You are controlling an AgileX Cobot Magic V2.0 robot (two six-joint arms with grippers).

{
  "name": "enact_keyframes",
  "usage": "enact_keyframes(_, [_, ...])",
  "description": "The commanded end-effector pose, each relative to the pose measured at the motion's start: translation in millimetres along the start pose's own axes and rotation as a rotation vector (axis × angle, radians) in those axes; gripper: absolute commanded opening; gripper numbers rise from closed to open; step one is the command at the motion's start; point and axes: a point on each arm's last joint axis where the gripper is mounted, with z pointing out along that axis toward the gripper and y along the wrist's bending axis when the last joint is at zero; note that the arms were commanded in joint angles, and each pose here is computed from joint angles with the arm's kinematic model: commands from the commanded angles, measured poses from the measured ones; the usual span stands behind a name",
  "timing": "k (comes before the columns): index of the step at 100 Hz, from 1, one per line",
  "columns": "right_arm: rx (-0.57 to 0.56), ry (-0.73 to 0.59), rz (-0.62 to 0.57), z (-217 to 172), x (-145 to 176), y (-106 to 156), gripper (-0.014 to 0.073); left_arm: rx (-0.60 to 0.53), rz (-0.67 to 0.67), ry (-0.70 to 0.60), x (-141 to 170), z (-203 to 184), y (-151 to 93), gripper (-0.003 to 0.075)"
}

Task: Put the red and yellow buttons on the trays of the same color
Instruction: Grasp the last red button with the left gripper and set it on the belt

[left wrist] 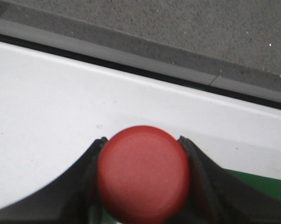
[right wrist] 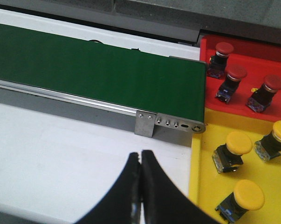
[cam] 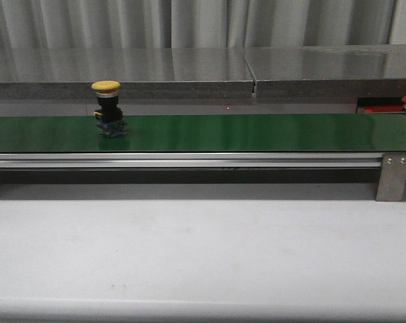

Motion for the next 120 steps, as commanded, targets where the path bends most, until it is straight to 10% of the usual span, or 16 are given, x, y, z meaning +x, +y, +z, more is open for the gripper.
enact_keyframes(1, [0.023, -0.096, -0.001, -4.5, -13.7, -1.9, -0.0067, -0.022, -0.003, -0.126, -4.9, -19.7, -17.7, -0.0019])
enact_keyframes(90, [0.023, -0.096, -0.001, -4.5, -13.7, -1.9, -0.0067, -0.078, -0.033, -0.002, 72.6, 43.7, -26.7, -0.0012])
enact_keyframes(120, [0.023, -0.096, -0.001, -4.5, -13.7, -1.9, -0.0067, -0.076, -0.038, -0.007, 71.0, 42.9, -27.0, 0.0425])
